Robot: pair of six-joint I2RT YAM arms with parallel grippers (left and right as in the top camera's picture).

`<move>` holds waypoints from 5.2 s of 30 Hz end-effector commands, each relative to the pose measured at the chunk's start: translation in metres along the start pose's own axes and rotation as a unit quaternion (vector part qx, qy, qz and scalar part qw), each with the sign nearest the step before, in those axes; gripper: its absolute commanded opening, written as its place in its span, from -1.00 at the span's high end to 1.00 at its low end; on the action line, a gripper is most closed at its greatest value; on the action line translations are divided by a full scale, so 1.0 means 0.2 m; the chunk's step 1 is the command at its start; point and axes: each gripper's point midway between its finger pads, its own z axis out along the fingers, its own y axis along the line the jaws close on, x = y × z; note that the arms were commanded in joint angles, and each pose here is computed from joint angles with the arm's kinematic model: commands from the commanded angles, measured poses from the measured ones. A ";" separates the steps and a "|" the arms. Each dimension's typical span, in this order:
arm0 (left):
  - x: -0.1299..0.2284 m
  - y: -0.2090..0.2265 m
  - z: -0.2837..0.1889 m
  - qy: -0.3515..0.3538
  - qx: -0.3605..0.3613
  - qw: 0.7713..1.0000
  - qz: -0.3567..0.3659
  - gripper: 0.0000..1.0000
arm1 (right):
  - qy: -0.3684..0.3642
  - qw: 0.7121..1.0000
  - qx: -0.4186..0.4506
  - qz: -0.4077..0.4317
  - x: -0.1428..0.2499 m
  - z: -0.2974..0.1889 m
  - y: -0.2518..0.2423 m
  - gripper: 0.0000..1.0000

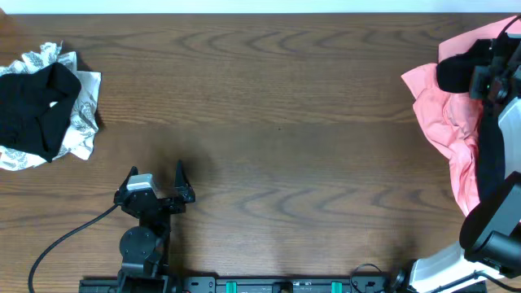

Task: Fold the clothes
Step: 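Pinch the black garment's edge with the right gripper, then lift and drag the black garment with the right gripper to table center, then reach the left gripper to the black garment's left edge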

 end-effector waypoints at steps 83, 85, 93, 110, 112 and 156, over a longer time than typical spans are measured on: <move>0.16 -0.34 -0.02 0.190 0.176 0.966 0.009 -0.96 | -0.107 0.862 -0.361 -0.339 0.26 -0.85 2.33 0.98; 0.13 -0.39 0.01 0.204 0.190 0.960 0.033 -0.96 | -0.106 0.865 -0.362 -0.332 0.26 -0.85 2.33 0.98; 0.24 -0.65 0.17 0.280 0.236 0.916 0.164 -0.96 | -0.103 0.869 -0.364 -0.318 0.25 -0.86 2.34 0.98; 0.45 -0.92 0.42 0.219 0.234 0.907 0.272 -0.96 | -0.103 0.872 -0.365 -0.309 0.24 -0.86 2.34 0.98; 0.48 -0.91 0.44 0.219 0.225 0.909 0.275 -0.96 | -0.103 0.872 -0.365 -0.309 0.24 -0.86 2.34 0.98; 0.60 -0.91 0.87 0.169 0.192 0.956 0.141 -0.84 | -0.106 0.872 -0.365 -0.307 0.23 -0.86 2.34 0.98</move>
